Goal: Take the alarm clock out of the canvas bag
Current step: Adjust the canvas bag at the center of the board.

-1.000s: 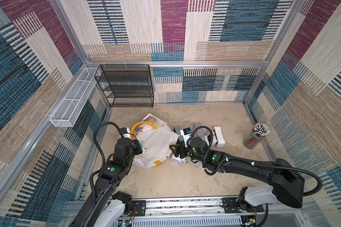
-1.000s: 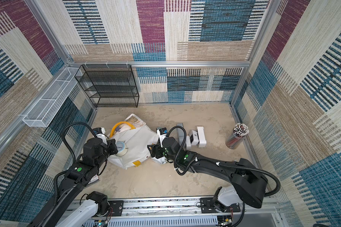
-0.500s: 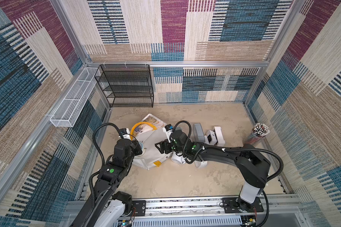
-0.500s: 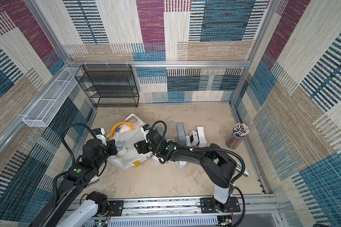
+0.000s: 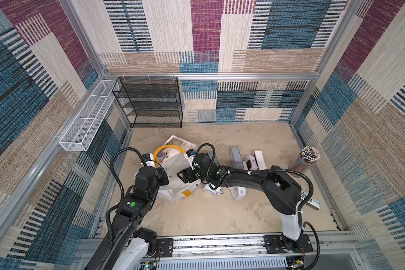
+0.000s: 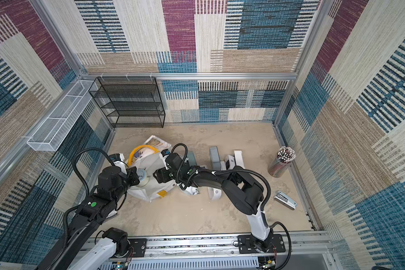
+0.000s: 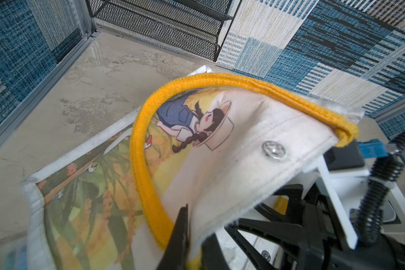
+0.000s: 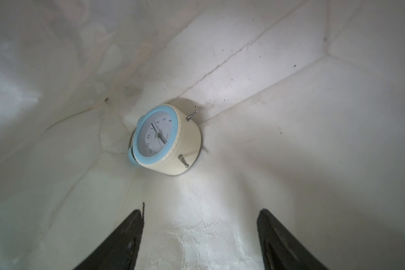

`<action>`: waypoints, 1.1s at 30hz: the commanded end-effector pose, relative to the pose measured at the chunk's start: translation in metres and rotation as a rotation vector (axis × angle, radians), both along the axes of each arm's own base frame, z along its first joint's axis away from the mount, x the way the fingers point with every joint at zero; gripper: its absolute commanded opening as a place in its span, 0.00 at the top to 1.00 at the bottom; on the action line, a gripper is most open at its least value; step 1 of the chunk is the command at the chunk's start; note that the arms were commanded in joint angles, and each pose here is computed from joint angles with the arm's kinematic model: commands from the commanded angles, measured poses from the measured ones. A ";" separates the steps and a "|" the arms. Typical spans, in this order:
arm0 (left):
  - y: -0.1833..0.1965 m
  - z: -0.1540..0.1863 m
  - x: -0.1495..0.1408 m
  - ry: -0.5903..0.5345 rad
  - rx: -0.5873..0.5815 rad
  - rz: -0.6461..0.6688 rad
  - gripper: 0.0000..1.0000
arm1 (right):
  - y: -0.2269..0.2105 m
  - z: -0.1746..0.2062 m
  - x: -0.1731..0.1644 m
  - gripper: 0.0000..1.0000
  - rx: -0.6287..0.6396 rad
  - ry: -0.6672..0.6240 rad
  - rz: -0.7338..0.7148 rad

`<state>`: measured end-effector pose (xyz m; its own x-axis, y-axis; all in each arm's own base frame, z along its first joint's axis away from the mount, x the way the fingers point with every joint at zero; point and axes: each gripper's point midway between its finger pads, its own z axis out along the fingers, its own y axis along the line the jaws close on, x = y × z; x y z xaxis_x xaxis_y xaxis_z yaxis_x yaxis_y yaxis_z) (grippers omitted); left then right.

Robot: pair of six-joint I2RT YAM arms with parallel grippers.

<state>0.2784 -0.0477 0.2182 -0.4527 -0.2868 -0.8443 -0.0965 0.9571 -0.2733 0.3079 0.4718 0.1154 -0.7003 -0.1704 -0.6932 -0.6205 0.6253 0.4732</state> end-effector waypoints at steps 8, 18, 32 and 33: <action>0.001 0.003 0.004 -0.007 0.027 0.002 1.00 | 0.030 -0.007 -0.040 0.23 0.055 0.085 0.099; -0.001 0.018 0.014 -0.070 0.054 -0.010 1.00 | 0.031 -0.008 -0.064 0.23 0.073 0.096 0.095; -0.023 0.028 0.030 -0.163 0.066 -0.135 1.00 | 0.062 -0.016 -0.079 0.20 0.082 0.044 0.085; -0.025 0.028 0.030 -0.170 0.068 -0.150 1.00 | 0.063 -0.015 -0.078 0.20 0.083 0.035 0.084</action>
<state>0.3027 -0.0634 0.2296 -0.3980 -0.1945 -0.8965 0.0136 0.9759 -0.2178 0.2211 0.5281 0.0902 -0.7351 -0.2123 -0.6438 -0.6393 0.5332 0.5541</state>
